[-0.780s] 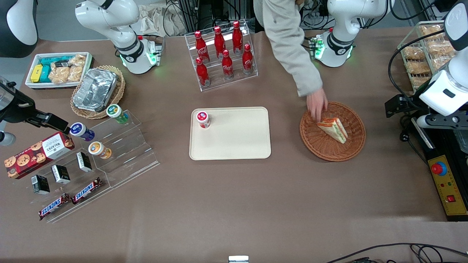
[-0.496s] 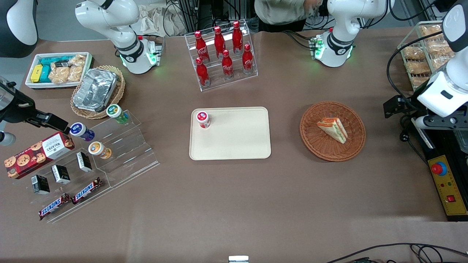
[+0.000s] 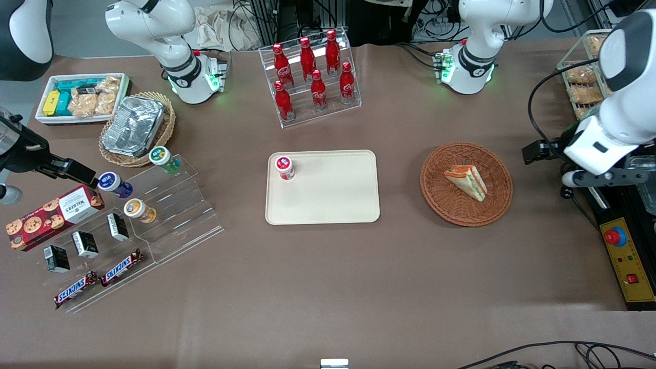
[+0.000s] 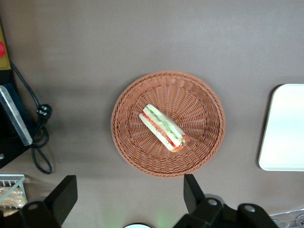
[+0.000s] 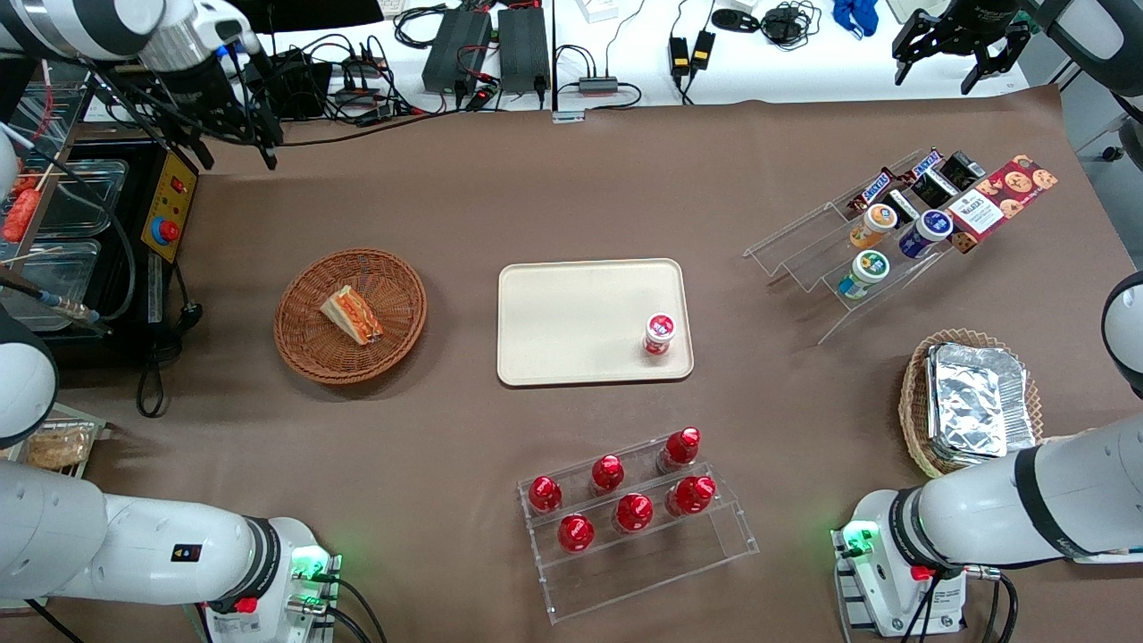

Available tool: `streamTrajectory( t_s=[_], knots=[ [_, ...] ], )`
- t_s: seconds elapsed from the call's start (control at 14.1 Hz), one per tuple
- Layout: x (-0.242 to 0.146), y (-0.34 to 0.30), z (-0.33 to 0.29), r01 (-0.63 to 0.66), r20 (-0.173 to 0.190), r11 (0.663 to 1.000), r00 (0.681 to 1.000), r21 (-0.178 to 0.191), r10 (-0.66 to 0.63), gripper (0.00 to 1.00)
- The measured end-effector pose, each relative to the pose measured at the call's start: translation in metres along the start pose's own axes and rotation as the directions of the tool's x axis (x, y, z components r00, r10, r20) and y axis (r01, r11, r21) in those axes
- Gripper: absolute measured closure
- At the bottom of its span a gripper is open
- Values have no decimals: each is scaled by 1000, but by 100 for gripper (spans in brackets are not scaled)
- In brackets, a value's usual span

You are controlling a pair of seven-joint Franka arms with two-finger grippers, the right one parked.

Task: Place sandwich from basket to tray
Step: 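Move the left gripper toward the wicker basket holding the sandwich, then lower the open left gripper over the wrapped sandwich in the basket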

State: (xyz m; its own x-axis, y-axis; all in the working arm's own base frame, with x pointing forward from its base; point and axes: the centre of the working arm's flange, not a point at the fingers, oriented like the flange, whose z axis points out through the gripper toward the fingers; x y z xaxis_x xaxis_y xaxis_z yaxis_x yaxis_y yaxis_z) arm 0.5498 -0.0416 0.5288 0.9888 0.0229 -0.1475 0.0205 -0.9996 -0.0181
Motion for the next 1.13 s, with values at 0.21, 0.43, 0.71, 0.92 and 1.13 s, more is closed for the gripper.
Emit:
streamTrajectory(
  t_s=[0.21, 0.43, 0.71, 0.92, 1.13],
  knots=[
    [-16, 2, 50, 8, -53, 1000, 999, -9, -9, 0],
    [-50, 2, 109, 42, -76, 999, 996, -18, -44, 0],
    [-70, 17, 158, 145, -92, 989, 985, -22, -146, 0],
    [-80, 23, 188, 239, -87, 971, 967, -26, -240, 0],
    [-85, 26, 209, 308, -55, 951, 950, -15, -308, 0]
  ],
)
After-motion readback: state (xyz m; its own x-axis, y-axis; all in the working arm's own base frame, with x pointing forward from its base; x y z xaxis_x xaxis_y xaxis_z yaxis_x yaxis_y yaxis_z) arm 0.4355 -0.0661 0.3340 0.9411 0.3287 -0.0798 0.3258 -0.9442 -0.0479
